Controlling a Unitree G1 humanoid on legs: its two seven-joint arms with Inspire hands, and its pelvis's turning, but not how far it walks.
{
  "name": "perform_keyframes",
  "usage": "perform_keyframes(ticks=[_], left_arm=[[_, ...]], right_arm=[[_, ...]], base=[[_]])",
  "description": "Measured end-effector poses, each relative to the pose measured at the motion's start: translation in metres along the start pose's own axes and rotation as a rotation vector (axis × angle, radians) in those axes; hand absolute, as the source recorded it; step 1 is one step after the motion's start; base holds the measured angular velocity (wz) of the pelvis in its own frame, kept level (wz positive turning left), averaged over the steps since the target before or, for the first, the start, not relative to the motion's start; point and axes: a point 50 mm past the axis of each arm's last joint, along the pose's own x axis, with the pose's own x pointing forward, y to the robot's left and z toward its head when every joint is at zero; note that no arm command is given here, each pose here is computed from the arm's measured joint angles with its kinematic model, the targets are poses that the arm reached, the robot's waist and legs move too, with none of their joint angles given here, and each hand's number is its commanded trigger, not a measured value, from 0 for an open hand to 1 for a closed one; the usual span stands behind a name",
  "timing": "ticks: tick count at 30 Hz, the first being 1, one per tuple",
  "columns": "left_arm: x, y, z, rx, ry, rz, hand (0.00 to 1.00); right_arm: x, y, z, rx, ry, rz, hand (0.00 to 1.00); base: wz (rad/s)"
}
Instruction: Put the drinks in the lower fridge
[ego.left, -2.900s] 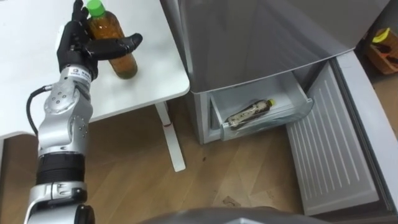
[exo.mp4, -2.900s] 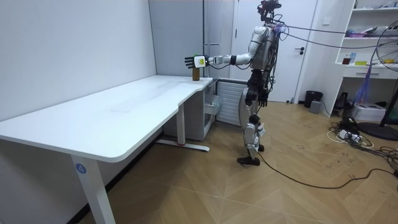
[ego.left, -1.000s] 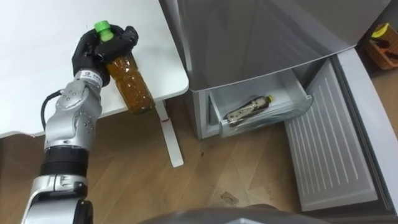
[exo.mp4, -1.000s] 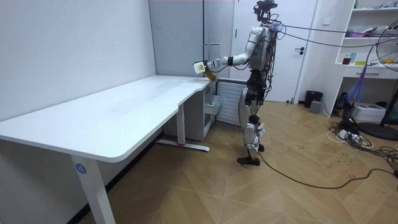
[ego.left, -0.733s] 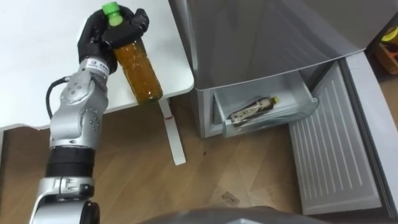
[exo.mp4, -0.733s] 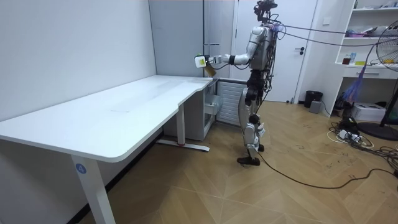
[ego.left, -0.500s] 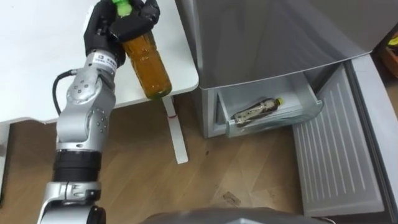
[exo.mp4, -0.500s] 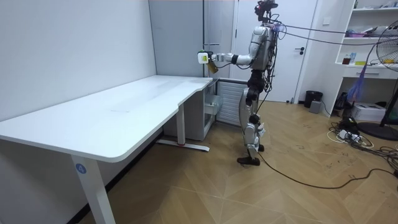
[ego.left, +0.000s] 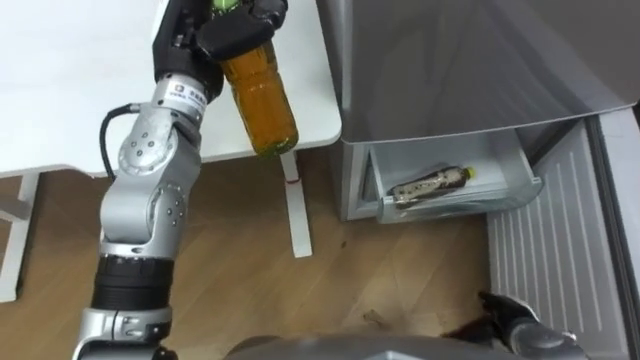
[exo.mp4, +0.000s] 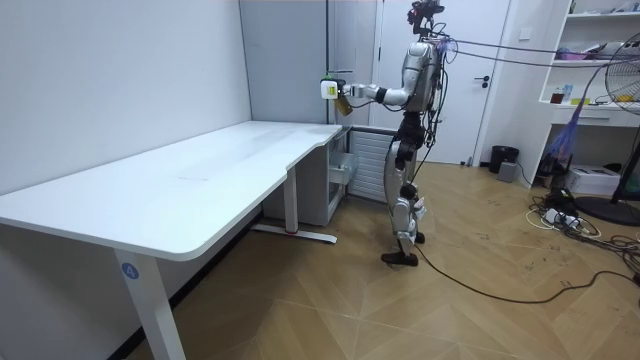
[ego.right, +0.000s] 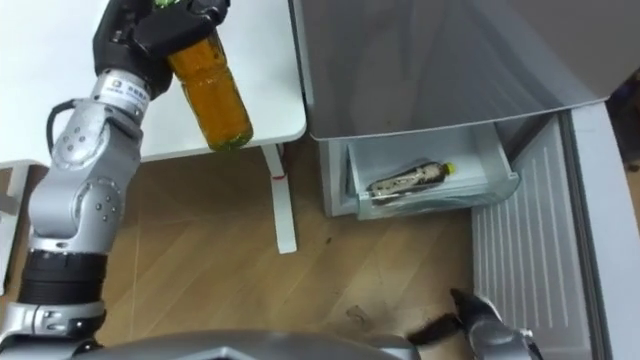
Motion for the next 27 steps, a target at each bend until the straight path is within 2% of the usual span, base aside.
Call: perform_keyframes(ticks=[5,11,17,20,27], left_arm=[[-0.001,-0.009,-0.003,0.0,0.001,-0.059,1.0],[-0.01,-0.008,-0.006,-0.001,-0.015,-0.053,1.0],[-0.032,-0.001,-0.031,-0.017,0.086,-0.049,1.0],[-0.037,0.001,-0.036,-0.019,0.109,-0.041,1.0],[-0.037,-0.003,-0.038,-0.018,0.112,-0.06,1.0]], right_arm=[[0.004,0.031,0.028,-0.016,-0.108,0.158,0.0],[0.002,0.036,0.04,-0.051,-0.154,0.237,0.0],[-0.009,0.048,0.077,-0.095,-0.311,0.352,0.0],[-0.013,0.054,0.087,-0.094,-0.356,0.4,0.0],[-0.033,0.059,0.123,-0.013,-0.547,0.523,0.0]], base=[[0.15],[0.13],[0.02],[0.12],[0.14]])
